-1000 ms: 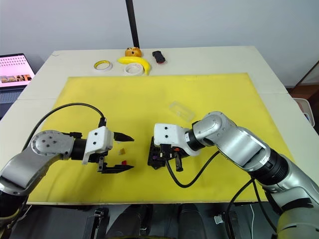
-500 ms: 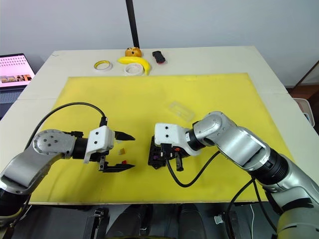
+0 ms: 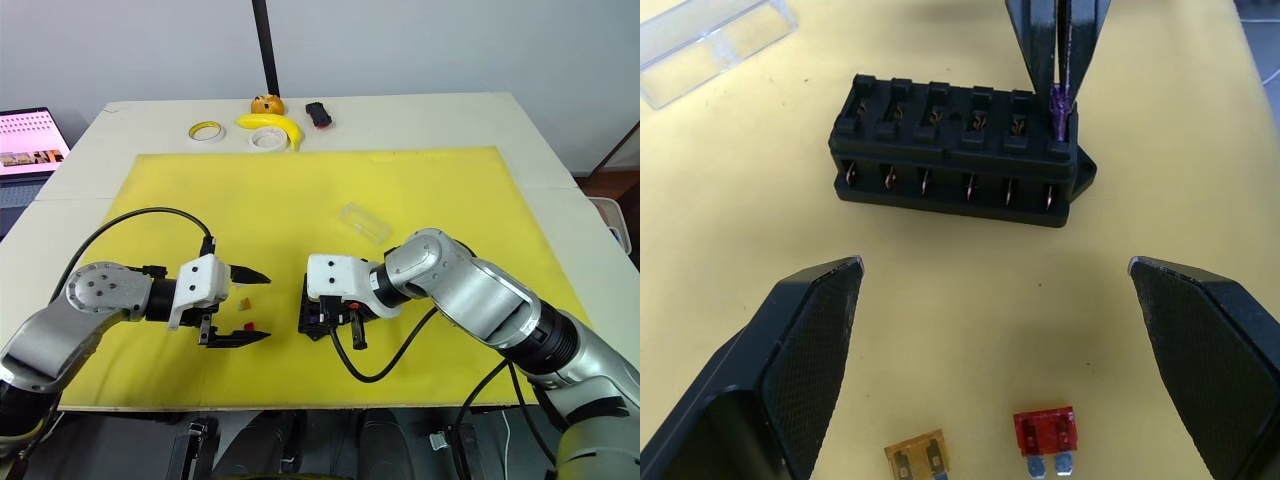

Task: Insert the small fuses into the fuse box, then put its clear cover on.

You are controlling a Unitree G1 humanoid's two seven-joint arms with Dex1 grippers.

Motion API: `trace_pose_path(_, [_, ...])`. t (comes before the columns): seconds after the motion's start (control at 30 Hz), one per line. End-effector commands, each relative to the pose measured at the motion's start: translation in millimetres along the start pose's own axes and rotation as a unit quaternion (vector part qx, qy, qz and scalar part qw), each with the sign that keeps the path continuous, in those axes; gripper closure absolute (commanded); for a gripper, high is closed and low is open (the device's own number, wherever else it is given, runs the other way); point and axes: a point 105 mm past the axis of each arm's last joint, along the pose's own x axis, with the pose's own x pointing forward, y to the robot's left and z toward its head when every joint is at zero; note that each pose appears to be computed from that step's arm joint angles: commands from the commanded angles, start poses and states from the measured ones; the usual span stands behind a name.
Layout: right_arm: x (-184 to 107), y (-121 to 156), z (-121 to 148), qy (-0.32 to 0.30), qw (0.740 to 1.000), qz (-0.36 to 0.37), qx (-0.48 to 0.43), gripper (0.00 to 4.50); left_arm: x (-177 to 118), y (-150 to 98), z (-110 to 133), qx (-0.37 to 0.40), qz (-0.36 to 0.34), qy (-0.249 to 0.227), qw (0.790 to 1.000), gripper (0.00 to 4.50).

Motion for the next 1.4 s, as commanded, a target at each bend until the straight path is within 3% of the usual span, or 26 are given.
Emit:
trace_pose_path(0.03, [-2,-3,4,0.007,1.000,-0.013,-0.023,4.50,1,-3,8,0.017,0.001,-0.009,1.000,0.03])
trace_pose_path(0.27, [-3,-4,6,0.006,1.000,-0.013,-0.027,4.50,1,-2,9,0.016,0.004,-0.010,1.000,0.03])
trace_pose_path(0.37, [-6,-4,8,0.002,0.999,-0.010,-0.031,3.54,0,-1,8,0.016,0.005,-0.008,1.000,0.00])
trace_pose_path(0.5, [-9,-5,11,-0.004,0.999,-0.009,-0.037,1.60,0,0,8,0.017,0.007,-0.009,1.000,0.00])
trace_pose_path(0.7, [-22,-11,23,-0.048,0.998,-0.009,-0.036,1.60,-2,3,8,0.018,0.012,-0.006,1.000,0.00])
trace_pose_path(0.8, [-29,-13,31,-0.118,0.992,-0.020,-0.040,1.60,-4,8,8,0.016,0.022,-0.008,1.000,0.00])
trace_pose_path(0.9, [-28,-17,27,-0.160,0.986,-0.033,-0.028,2.50,-6,10,7,0.012,0.028,-0.007,1.000,0.00])
trace_pose_path(1.03, [-20,-14,20,-0.195,0.980,-0.028,-0.010,4.46,-7,12,4,0.008,0.032,-0.005,0.999,0.00])
trace_pose_path(1.4, [-2,0,2,-0.205,0.979,-0.003,0.011,4.46,-4,10,3,0.007,0.026,-0.002,1.000,0.00])
